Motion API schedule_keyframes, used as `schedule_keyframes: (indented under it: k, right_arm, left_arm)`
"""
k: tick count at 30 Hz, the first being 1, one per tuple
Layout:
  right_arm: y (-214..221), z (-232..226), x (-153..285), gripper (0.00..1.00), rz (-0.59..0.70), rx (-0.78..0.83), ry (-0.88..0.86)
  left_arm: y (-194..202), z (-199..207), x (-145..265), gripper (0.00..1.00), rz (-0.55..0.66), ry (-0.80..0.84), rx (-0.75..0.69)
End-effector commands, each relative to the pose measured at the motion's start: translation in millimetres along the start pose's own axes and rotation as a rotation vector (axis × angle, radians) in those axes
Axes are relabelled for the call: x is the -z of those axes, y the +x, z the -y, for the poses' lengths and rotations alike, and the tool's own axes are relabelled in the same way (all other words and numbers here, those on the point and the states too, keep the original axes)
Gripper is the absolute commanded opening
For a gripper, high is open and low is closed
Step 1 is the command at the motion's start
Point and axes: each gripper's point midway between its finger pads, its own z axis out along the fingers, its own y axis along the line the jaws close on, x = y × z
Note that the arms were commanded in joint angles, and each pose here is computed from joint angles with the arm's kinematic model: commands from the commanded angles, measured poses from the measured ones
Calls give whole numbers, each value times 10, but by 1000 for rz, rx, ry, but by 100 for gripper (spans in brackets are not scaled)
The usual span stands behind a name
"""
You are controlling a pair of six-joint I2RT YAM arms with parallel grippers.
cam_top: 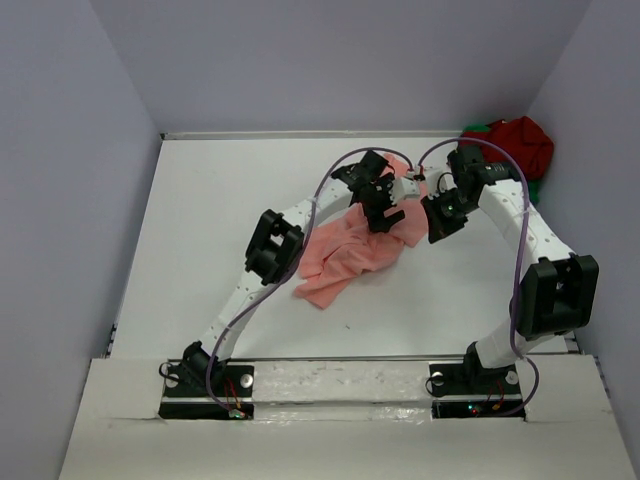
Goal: Fold and stack the t-shirts
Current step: Rotate the tshirt 90 degrees
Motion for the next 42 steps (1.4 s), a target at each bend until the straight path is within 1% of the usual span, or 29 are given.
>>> schedule_keyframes:
  k: [1, 5, 8, 10, 12, 14, 15, 16, 17, 18, 19, 21, 25, 27, 28, 31, 32, 33, 35, 38, 39, 40, 42]
  right_arm:
    - [0, -63, -1, 0, 1, 8, -34]
    - [29, -101, 5, 0, -8, 6, -52]
    - [53, -124, 12, 0, -10, 4, -59]
    - [67, -143, 12, 0, -13, -3, -67]
    - [75, -169, 23, 0, -15, -3, -79]
    - [84, -178, 25, 0, -19, -9, -83]
    - [83, -185, 32, 0, -21, -8, -86]
    - [81, -189, 36, 0, -21, -10, -88]
    - [91, -194, 38, 0, -25, -12, -89]
    - [98, -206, 40, 0, -27, -13, -95]
    - [98, -213, 45, 0, -27, -14, -98]
    - [120, -231, 47, 0, -33, -17, -106]
    - [129, -257, 55, 0, -34, -20, -117]
    - [137, -258, 50, 0, -37, -20, -119]
    - [139, -262, 47, 0, -39, -18, -123]
    - [143, -258, 27, 0, -46, -20, -127]
    - [141, -261, 27, 0, -47, -15, -131]
    - [133, -260, 25, 0, -45, -14, -132]
    - [108, -277, 24, 0, -39, -11, -146]
    - [79, -332, 41, 0, -22, -11, -174]
    - [72, -352, 58, 0, -15, -8, -181]
    - [63, -380, 73, 0, -6, -3, -194]
    - [24, -421, 118, 0, 22, 14, -209]
  left_arm:
    - [-14, -172, 128, 99, -37, -85, 28]
    - [259, -219, 7, 99, -125, -121, 85]
    - [444, -301, -23, 99, -191, -181, 114]
    - [523, -324, -48, 99, -215, -201, 129]
    - [506, -343, -20, 98, -217, -210, 145]
    - [538, -365, -9, 88, -230, -226, 157]
    - [540, -381, -1, 86, -232, -237, 165]
    - [527, -408, 21, 85, -233, -253, 167]
    - [535, -455, 55, 86, -241, -280, 170]
    - [536, -542, 92, 91, -232, -314, 195]
    - [526, -608, 132, 92, -225, -341, 209]
    - [575, -851, 256, 98, -215, -428, 250]
    - [669, -1295, 522, 99, -184, -578, 313]
    - [654, -1413, 633, 99, -167, -617, 329]
    - [571, -1503, 786, 99, -139, -647, 334]
    - [374, -1565, 1007, 99, -44, -653, 371]
    - [91, -1603, 1314, 99, 40, -660, 367]
    - [-49, -1573, 1404, 99, 92, -631, 365]
    - [-418, -1570, 1781, 99, 189, -665, 329]
    - [-656, -1600, 2143, 99, 216, -726, 274]
    - [-633, -1602, 2206, 99, 190, -748, 275]
    - [-689, -1617, 2334, 99, 194, -773, 265]
    - [-667, -1583, 2409, 99, 176, -779, 265]
